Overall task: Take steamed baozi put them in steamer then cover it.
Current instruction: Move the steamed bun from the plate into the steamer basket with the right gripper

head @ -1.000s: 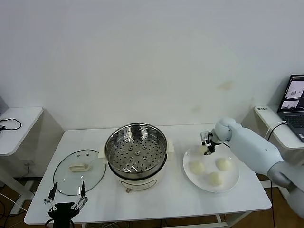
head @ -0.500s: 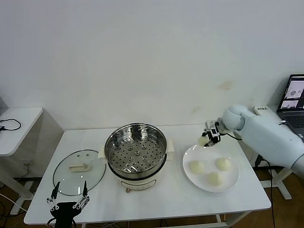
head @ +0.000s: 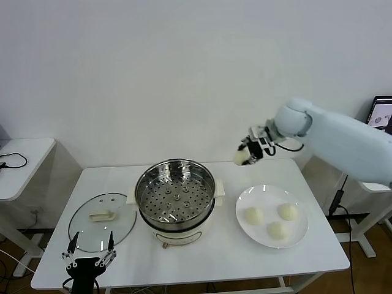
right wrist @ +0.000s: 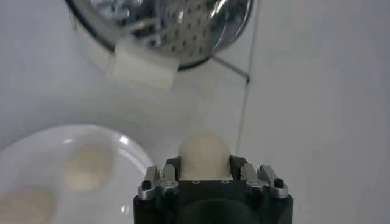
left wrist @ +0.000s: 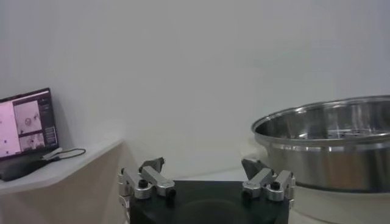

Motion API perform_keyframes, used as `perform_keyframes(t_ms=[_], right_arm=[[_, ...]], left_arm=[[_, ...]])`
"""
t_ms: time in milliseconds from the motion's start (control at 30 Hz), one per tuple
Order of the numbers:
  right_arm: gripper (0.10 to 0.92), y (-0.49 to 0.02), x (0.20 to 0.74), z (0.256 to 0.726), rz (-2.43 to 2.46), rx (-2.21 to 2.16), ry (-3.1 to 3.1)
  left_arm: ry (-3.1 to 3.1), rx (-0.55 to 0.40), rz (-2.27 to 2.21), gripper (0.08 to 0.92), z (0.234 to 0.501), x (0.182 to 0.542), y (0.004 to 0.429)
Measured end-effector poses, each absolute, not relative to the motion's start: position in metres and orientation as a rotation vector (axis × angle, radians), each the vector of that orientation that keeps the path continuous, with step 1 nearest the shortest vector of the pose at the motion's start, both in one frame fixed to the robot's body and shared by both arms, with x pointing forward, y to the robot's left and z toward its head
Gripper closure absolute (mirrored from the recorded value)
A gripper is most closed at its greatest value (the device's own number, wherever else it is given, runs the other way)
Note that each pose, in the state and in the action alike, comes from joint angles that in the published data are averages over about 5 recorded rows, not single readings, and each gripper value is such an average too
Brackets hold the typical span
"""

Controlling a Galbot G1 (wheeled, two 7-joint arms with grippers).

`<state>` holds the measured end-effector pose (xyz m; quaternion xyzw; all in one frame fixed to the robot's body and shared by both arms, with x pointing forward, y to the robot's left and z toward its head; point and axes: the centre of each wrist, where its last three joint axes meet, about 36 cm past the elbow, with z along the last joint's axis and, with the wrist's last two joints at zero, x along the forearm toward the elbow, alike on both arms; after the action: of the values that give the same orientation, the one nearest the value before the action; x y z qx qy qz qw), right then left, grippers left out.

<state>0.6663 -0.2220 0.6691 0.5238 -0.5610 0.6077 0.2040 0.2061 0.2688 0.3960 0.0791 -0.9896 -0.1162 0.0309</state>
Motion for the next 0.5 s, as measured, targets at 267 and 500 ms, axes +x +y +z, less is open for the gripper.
perform_keyframes(t_ms=[267, 500], right_arm=[[0.505, -0.148, 0.672, 0.670, 1.792, 1.617, -1.497], [0.505, -0.087, 0.675, 0.652, 1.928, 1.763, -1.358]], left_arm=[[-3.055, 0.257, -0.370, 0.177, 0.402, 0.204, 0.273], [-3.060, 0.271, -0.372, 0.177, 0.406, 0.204, 0.275]])
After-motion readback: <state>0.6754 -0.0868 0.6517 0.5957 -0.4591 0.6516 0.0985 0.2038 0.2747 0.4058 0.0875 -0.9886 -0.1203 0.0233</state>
